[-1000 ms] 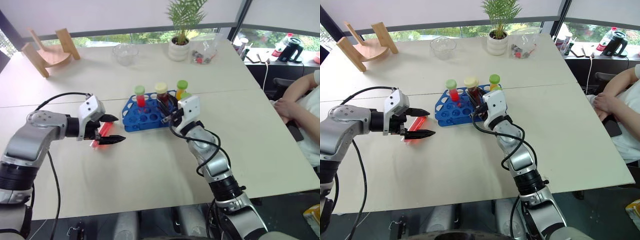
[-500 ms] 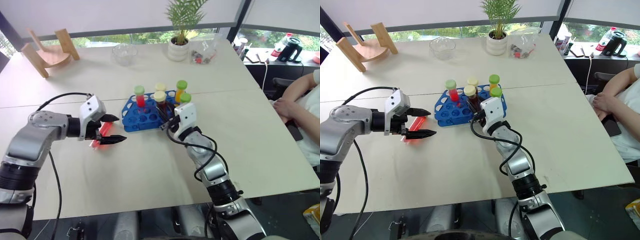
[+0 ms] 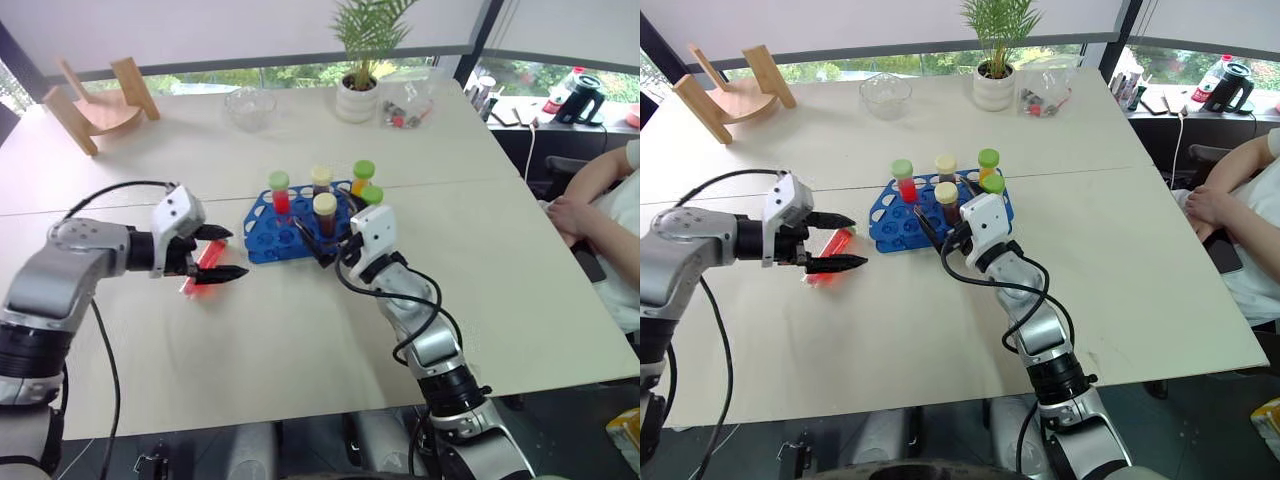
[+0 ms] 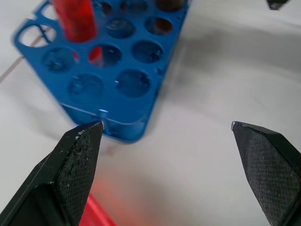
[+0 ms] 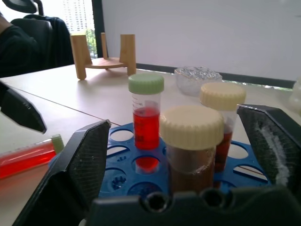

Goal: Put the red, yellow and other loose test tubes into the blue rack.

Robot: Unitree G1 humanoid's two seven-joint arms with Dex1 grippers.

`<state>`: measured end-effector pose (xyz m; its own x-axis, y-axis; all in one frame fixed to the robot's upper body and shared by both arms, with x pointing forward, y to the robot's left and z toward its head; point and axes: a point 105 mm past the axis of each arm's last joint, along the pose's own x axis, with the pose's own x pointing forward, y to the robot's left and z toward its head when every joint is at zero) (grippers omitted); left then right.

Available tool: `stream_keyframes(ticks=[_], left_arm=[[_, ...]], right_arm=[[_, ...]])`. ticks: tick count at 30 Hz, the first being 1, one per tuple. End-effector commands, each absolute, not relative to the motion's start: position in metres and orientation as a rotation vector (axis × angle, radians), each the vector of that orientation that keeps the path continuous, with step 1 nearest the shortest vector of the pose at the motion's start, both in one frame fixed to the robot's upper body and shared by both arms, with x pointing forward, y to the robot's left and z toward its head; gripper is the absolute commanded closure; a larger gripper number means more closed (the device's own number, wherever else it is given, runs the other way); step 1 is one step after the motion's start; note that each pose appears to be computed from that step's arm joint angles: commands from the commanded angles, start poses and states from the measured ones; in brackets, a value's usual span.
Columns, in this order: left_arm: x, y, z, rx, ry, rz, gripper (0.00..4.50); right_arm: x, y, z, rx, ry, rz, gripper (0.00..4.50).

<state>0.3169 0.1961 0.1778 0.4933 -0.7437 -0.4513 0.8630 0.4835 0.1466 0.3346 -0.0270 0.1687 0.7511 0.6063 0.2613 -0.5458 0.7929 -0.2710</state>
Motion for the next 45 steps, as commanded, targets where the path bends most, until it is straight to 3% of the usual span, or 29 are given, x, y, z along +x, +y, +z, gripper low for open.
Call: stream_keyframes(ticks=[1,4,8,13,16,29,32,38,42,44,45], left_arm=[[0.329,0.212,0.216,0.393,0.283,-0.874,0.0],[0.334,0.226,0.231,0.384,0.302,-0.825,0.0],[0.343,0.262,0.229,0.444,0.534,-0.661,0.0],[0.354,0.248,0.21,0.367,0.86,-0.587,0.0],[0.362,0.248,0.198,0.356,0.947,-0.558,0.0],[0.365,0.223,0.15,0.301,1.165,-0.597,0.0],[0.365,0.218,0.137,0.314,1.184,-0.609,0.92],[0.368,0.211,0.13,0.299,1.177,-0.616,3.63],[0.38,0.22,0.144,0.238,1.067,-0.577,3.68],[0.398,0.226,0.174,0.251,0.799,-0.621,3.68],[0.403,0.228,0.198,0.27,0.579,-0.69,3.68]], right_arm=[[0.309,-0.025,0.206,-0.172,-0.457,0.75,0.03],[0.292,-0.023,0.22,-0.155,-0.448,0.851,0.03],[0.256,-0.035,0.229,-0.166,-0.336,1.118,0.03],[0.211,-0.062,0.206,-0.212,0.071,1.546,0.03],[0.198,-0.065,0.198,-0.229,0.178,1.666,0.03],[0.214,-0.063,0.188,-0.288,0.122,1.565,0.03],[0.22,-0.066,0.19,-0.297,0.11,1.523,0.0],[0.228,-0.074,0.191,-0.325,0.115,1.464,0.0],[0.232,-0.079,0.19,-0.347,0.131,1.434,0.0],[0.235,-0.089,0.191,-0.349,0.136,1.4,0.0],[0.236,-0.094,0.194,-0.339,0.135,1.378,0.0]])
